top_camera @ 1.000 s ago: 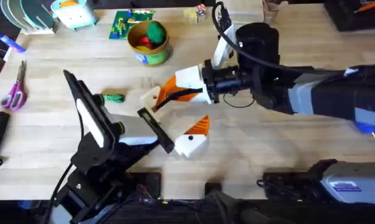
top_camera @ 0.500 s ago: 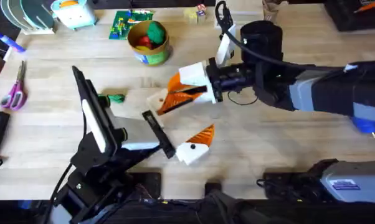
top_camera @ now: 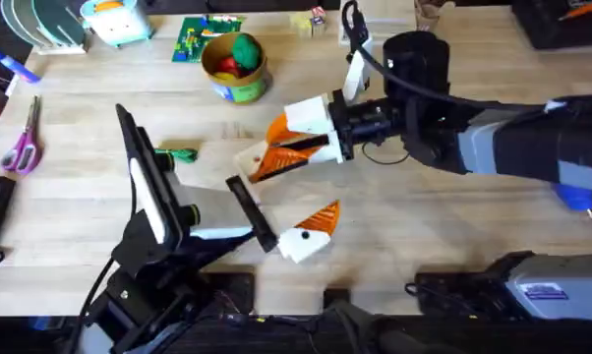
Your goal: Pick up the gripper from the table and insert it into the empty holder that is missing its gripper. Then pick up a screw, insert it into the mounting hole, and use the screwdriver to tighten it. Finally, clean up the table by picking up the vegetable and placing it into the bucket.
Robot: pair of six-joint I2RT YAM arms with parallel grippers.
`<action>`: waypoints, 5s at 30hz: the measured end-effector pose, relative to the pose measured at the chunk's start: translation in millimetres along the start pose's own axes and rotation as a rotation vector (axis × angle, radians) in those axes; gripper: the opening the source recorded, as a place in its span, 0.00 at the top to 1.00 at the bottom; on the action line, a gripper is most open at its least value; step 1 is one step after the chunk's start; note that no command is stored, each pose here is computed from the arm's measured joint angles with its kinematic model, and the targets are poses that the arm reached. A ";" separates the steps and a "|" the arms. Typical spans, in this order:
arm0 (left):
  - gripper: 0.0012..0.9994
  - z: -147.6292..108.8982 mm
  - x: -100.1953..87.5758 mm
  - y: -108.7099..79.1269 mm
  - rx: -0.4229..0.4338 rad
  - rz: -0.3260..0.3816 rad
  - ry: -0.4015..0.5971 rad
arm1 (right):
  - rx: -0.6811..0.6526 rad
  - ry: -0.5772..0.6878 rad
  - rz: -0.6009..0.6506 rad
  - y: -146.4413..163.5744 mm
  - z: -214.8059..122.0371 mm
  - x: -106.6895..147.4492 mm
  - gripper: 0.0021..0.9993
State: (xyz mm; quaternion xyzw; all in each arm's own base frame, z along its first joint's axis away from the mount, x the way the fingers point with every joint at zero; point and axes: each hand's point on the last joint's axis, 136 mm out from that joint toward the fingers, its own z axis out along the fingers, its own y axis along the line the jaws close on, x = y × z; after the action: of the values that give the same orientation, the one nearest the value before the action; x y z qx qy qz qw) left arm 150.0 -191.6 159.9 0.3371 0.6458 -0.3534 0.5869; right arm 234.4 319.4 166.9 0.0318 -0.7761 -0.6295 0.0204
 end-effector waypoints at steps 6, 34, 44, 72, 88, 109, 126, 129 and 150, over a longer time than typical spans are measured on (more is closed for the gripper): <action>0.01 -0.8 0.4 -25.0 0.135 0.006 0.003 | -0.005 -0.042 0.001 -0.5 -10.0 -12.4 0.49; 0.01 -2.4 0.8 -34.8 0.192 0.007 0.005 | -0.031 -0.017 -0.039 8.1 -86.1 7.5 0.10; 0.01 -2.5 0.9 -35.6 0.196 0.007 0.006 | 0.043 0.005 -0.111 6.5 -97.1 48.3 0.01; 0.01 -2.5 0.8 -35.6 0.196 0.007 0.005 | 0.088 0.107 -0.135 -4.3 -59.6 60.8 0.27; 0.01 -2.5 0.8 -35.3 0.195 0.006 0.006 | 0.081 0.108 -0.120 -6.3 -57.5 56.9 0.99; 0.01 -1.8 0.5 -31.6 0.173 0.017 0.003 | 0.088 0.040 -0.152 -1.3 -54.9 38.0 0.99; 0.01 -1.7 0.6 -30.1 0.166 0.015 0.003 | 0.093 0.033 -0.123 -3.0 -53.0 35.4 0.81; 0.01 -1.8 0.6 -30.6 0.169 0.015 0.004 | 0.093 0.033 -0.124 -3.0 -53.0 35.3 0.81; 0.01 -1.4 0.6 -28.3 0.156 0.008 0.004 | 0.107 0.002 -0.051 -3.3 -52.0 29.6 0.99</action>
State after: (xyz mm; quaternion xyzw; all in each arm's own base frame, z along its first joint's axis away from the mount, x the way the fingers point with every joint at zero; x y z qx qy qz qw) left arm 125.1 -205.2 161.1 0.3849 0.6162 -0.3995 0.5590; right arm 208.7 265.7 174.1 0.0531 -0.8075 -0.5874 0.0033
